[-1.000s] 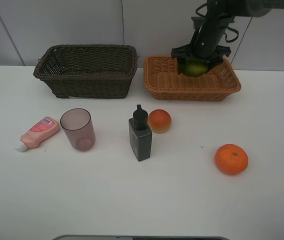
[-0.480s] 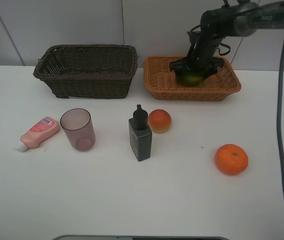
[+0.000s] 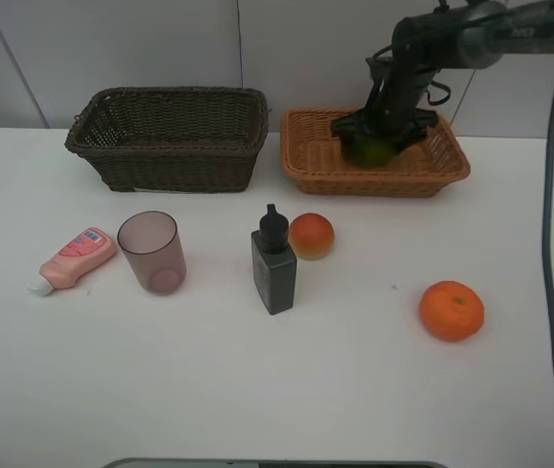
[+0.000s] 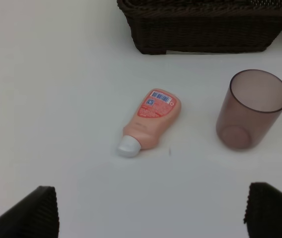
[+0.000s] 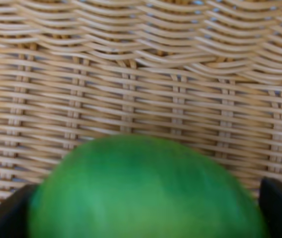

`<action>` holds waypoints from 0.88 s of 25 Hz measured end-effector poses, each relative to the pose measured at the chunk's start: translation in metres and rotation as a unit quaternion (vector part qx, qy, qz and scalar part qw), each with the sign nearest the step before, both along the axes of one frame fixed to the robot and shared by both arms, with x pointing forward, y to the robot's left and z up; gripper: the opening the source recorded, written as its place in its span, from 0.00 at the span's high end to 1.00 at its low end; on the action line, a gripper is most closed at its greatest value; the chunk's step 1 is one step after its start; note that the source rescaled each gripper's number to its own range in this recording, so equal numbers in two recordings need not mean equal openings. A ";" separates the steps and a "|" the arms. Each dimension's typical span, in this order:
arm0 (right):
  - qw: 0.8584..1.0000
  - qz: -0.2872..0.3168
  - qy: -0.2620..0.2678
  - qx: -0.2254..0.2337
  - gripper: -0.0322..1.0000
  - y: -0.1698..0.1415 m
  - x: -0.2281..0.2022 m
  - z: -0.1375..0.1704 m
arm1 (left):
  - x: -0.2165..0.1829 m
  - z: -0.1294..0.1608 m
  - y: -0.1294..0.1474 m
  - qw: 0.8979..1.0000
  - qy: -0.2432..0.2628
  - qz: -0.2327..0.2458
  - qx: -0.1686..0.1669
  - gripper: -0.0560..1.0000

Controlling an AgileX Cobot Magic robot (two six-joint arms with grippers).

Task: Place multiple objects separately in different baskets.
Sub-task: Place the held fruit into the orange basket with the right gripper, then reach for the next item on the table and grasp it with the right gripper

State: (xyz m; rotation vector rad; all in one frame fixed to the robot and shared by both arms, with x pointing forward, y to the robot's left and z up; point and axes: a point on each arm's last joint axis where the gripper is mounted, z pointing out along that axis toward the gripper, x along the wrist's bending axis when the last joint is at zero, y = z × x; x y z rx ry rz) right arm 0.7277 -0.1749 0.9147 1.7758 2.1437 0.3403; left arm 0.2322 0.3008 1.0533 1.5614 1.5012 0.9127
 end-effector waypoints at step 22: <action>0.998 0.016 0.068 -0.009 0.00 -0.024 -0.154 0.087 | 0.000 0.000 0.000 1.000 0.000 0.000 0.000 0.03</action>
